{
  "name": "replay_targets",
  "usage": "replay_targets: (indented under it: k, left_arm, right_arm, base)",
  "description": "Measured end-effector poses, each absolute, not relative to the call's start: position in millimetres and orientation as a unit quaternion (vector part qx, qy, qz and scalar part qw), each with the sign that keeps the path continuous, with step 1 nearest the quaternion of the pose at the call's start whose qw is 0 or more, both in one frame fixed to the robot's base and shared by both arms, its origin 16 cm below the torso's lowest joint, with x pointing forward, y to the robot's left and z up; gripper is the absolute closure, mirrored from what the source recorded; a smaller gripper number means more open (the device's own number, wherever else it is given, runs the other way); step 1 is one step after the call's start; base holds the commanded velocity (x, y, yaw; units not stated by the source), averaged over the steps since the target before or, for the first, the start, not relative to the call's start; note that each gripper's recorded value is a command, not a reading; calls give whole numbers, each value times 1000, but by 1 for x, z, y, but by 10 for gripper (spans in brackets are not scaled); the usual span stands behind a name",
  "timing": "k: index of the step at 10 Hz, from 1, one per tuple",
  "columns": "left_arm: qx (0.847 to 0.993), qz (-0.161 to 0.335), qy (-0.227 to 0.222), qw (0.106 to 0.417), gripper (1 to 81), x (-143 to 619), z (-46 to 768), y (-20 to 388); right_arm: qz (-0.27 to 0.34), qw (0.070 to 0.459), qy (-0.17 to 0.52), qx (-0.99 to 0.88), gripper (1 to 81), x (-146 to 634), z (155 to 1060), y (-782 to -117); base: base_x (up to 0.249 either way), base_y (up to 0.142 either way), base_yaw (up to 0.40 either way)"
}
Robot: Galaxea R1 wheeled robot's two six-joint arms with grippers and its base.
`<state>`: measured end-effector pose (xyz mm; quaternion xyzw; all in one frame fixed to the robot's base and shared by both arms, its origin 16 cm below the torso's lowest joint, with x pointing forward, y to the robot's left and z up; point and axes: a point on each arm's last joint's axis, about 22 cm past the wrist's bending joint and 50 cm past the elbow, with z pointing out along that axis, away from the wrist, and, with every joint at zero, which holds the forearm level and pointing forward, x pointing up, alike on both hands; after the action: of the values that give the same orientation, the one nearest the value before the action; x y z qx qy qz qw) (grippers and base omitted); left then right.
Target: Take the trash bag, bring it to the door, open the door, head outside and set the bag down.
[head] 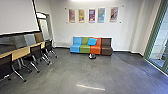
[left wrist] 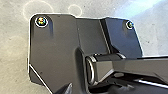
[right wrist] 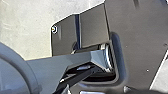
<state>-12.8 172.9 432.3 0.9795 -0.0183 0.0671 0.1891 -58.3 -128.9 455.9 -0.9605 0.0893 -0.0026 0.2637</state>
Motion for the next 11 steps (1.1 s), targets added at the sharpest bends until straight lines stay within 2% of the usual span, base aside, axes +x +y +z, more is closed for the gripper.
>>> replay_targets:
  k: [11]
  left_arm:
    - [979, 67, -18, 189, 10, -14, 432, 172]
  right_arm:
    - [-3, 266, 90, -960, 10, -58, 456, -125]
  base:
    - [147, 0, 0]
